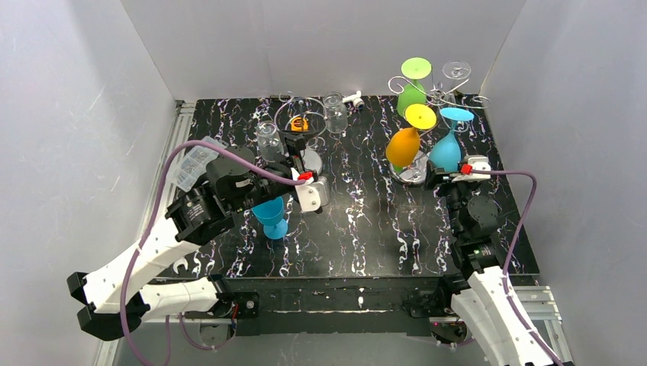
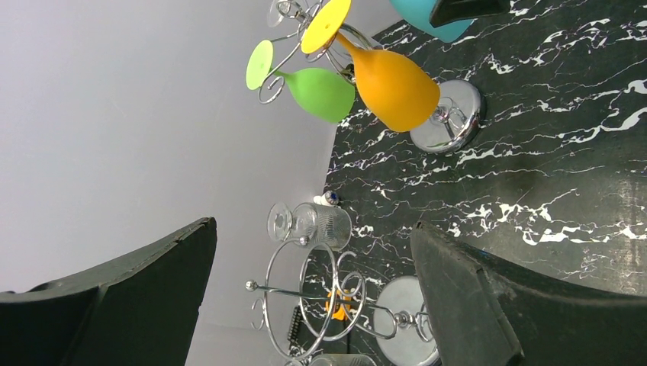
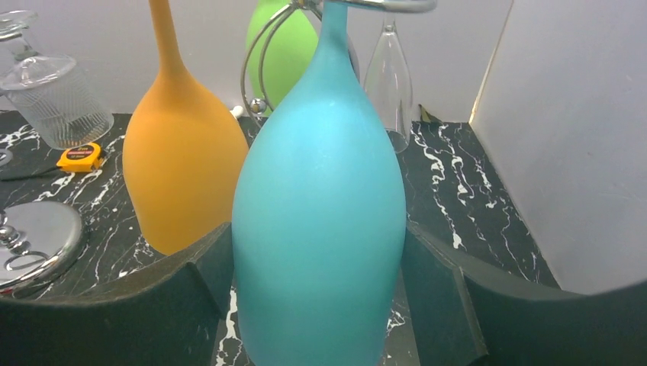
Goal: Place the wine glass upside down on the wine glass rack
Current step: Turn the wine glass upside down at the wine rack.
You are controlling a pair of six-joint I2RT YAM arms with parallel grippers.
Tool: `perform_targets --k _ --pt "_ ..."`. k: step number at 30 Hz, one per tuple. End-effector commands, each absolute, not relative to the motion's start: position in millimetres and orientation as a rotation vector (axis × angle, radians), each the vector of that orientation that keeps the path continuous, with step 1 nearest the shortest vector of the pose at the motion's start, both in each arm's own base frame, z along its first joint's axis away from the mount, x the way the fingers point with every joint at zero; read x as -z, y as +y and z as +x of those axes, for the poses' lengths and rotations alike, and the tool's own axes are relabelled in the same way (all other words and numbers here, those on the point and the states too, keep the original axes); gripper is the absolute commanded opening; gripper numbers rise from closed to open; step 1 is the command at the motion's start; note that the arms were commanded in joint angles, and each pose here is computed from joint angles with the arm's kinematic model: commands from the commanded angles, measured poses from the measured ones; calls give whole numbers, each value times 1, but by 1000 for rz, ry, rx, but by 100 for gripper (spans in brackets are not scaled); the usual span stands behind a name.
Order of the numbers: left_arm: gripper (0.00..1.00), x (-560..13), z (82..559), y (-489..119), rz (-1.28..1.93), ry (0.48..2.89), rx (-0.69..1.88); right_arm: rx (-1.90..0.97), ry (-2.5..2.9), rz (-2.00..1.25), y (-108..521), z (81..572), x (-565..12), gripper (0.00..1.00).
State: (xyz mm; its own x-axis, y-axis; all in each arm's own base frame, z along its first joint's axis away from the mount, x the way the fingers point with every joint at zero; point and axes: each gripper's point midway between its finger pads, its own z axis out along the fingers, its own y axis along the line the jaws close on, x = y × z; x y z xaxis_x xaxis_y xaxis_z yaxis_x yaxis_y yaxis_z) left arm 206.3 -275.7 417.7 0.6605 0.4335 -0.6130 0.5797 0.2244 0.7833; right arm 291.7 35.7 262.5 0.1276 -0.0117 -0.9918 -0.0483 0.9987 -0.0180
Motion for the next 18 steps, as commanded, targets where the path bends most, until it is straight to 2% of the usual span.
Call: perform_targets --k 1,4,9,15,18 --pt "98 -426 206 -276 1376 903 127 -57 1344 -115 47 292 -288 48" --pt "98 -427 206 -275 1375 900 125 -81 1359 -158 54 292 -283 47" --pt "98 -423 207 -277 1381 905 124 -57 1378 -99 43 284 -281 40" --pt "98 -421 210 -281 1384 910 129 -55 1379 69 22 271 -274 40" --pt "98 -421 211 -282 1383 912 124 -45 1371 137 14 270 -272 43"
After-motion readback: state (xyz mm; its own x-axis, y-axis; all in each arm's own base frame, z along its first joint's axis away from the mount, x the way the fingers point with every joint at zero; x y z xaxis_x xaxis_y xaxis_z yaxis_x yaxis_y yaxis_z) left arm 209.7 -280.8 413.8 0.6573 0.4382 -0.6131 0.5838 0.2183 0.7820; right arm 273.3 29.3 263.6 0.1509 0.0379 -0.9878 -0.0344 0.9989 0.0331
